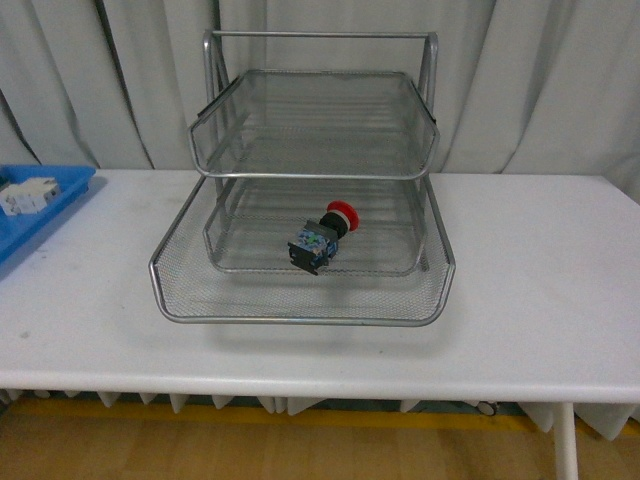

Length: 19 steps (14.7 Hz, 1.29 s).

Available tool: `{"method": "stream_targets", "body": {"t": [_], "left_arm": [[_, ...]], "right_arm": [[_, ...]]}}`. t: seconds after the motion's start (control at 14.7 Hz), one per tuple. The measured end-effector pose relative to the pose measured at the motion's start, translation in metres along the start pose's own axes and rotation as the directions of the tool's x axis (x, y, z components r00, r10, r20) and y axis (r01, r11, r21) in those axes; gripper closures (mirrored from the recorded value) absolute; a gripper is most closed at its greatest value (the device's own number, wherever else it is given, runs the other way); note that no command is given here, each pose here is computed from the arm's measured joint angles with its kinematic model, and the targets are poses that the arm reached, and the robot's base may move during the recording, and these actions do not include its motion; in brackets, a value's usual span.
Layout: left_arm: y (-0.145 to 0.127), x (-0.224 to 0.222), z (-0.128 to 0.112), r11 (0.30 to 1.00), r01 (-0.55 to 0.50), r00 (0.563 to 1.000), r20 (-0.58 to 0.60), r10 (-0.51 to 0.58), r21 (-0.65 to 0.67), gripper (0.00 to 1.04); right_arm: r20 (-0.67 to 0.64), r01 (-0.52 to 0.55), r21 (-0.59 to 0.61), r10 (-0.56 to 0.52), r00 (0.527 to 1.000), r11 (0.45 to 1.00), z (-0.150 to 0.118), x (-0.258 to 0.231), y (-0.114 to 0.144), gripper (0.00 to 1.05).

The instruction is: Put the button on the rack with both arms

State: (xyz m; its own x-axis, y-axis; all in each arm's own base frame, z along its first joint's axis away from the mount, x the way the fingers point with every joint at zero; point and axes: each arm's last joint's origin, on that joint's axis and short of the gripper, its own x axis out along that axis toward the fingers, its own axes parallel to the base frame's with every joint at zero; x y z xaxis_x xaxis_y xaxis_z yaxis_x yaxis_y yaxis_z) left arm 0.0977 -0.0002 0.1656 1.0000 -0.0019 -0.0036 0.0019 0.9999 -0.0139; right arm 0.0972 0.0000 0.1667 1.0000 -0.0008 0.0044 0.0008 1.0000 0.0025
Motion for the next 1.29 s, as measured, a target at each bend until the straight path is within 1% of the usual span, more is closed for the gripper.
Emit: {"method": "stream_targets", "body": {"t": [0.07, 0.14, 0.2, 0.34, 0.41, 0.48, 0.54, 0.61, 0.68, 0.75, 0.82, 0.95, 1.09, 1.16, 1.23, 1.29], "left_arm": [[0.0, 0.0, 0.0, 1.0, 0.0, 1.0, 0.0, 0.0, 0.0, 0.56], [0.0, 0.0, 0.0, 1.0, 0.0, 1.0, 0.0, 0.0, 0.0, 0.39], [0.0, 0.0, 0.0, 1.0, 0.0, 1.0, 0.0, 0.0, 0.0, 0.25], [0.0, 0.0, 0.0, 1.0, -0.002, 1.0, 0.0, 0.002, 0.0, 0.07], [0.0, 0.0, 0.0, 1.0, 0.0, 1.0, 0.0, 0.0, 0.003, 0.07], [0.0, 0.0, 0.0, 1.0, 0.0, 1.0, 0.0, 0.0, 0.003, 0.07], [0.0, 0.0, 0.0, 1.0, 0.0, 1.0, 0.0, 0.0, 0.003, 0.07], [0.0, 0.0, 0.0, 1.0, 0.0, 1.0, 0.0, 0.0, 0.003, 0.07], [0.0, 0.0, 0.0, 1.0, 0.0, 1.0, 0.0, 0.0, 0.003, 0.07], [0.0, 0.0, 0.0, 1.0, 0.0, 1.0, 0.0, 0.0, 0.003, 0.07], [0.0, 0.0, 0.0, 1.0, 0.0, 1.0, 0.0, 0.0, 0.003, 0.07], [0.0, 0.0, 0.0, 1.0, 0.0, 1.0, 0.0, 0.0, 0.003, 0.07], [0.0, 0.0, 0.0, 1.0, 0.0, 1.0, 0.0, 0.0, 0.003, 0.07], [0.0, 0.0, 0.0, 1.0, 0.0, 1.0, 0.0, 0.0, 0.003, 0.07], [0.0, 0.0, 0.0, 1.0, 0.0, 1.0, 0.0, 0.0, 0.003, 0.07], [0.0, 0.0, 0.0, 1.0, 0.0, 1.0, 0.0, 0.0, 0.003, 0.07]], "right_arm": [[0.0, 0.024, 0.015, -0.024, 1.0, 1.0, 0.0, 0.001, 0.0, 0.06], [0.034, 0.095, 0.085, -0.099, 0.995, 0.992, 0.011, 0.012, -0.002, 0.06], [0.064, 0.095, 0.149, -0.106, 0.992, 0.984, 0.031, 0.033, -0.004, 0.06], [0.121, 0.014, 0.212, -0.04, 0.992, 0.977, 0.067, 0.081, 0.005, 0.06], [0.1, -0.032, 0.237, 0.009, 0.995, 0.971, 0.082, 0.119, 0.016, 0.06], [0.02, -0.054, 0.24, 0.051, 0.999, 0.969, 0.083, 0.151, 0.03, 0.06], [-0.135, -0.08, 0.235, 0.114, 0.984, 0.969, 0.069, 0.191, 0.052, 0.06], [-0.236, -0.089, 0.238, 0.146, 0.961, 0.967, 0.057, 0.216, 0.069, 0.06], [-0.334, -0.109, 0.243, 0.189, 0.923, 0.964, 0.047, 0.242, 0.092, 0.06], [-0.408, -0.141, 0.247, 0.235, 0.882, 0.959, 0.041, 0.259, 0.113, 0.11], [-0.465, -0.173, 0.241, 0.27, 0.843, 0.955, 0.033, 0.266, 0.131, 0.23], [-0.584, -0.25, 0.248, 0.351, 0.733, 0.936, 0.012, 0.265, 0.163, 0.55], [-0.629, -0.281, 0.239, 0.369, 0.684, 0.929, 0.003, 0.259, 0.172, 0.77], [-0.658, -0.312, 0.223, 0.379, 0.651, 0.923, -0.002, 0.255, 0.179, 0.93], [-0.676, -0.335, 0.21, 0.384, 0.629, 0.918, -0.007, 0.252, 0.183, 1.03], [-0.689, -0.349, 0.207, 0.389, 0.612, 0.914, -0.013, 0.249, 0.189, 1.03]]}}
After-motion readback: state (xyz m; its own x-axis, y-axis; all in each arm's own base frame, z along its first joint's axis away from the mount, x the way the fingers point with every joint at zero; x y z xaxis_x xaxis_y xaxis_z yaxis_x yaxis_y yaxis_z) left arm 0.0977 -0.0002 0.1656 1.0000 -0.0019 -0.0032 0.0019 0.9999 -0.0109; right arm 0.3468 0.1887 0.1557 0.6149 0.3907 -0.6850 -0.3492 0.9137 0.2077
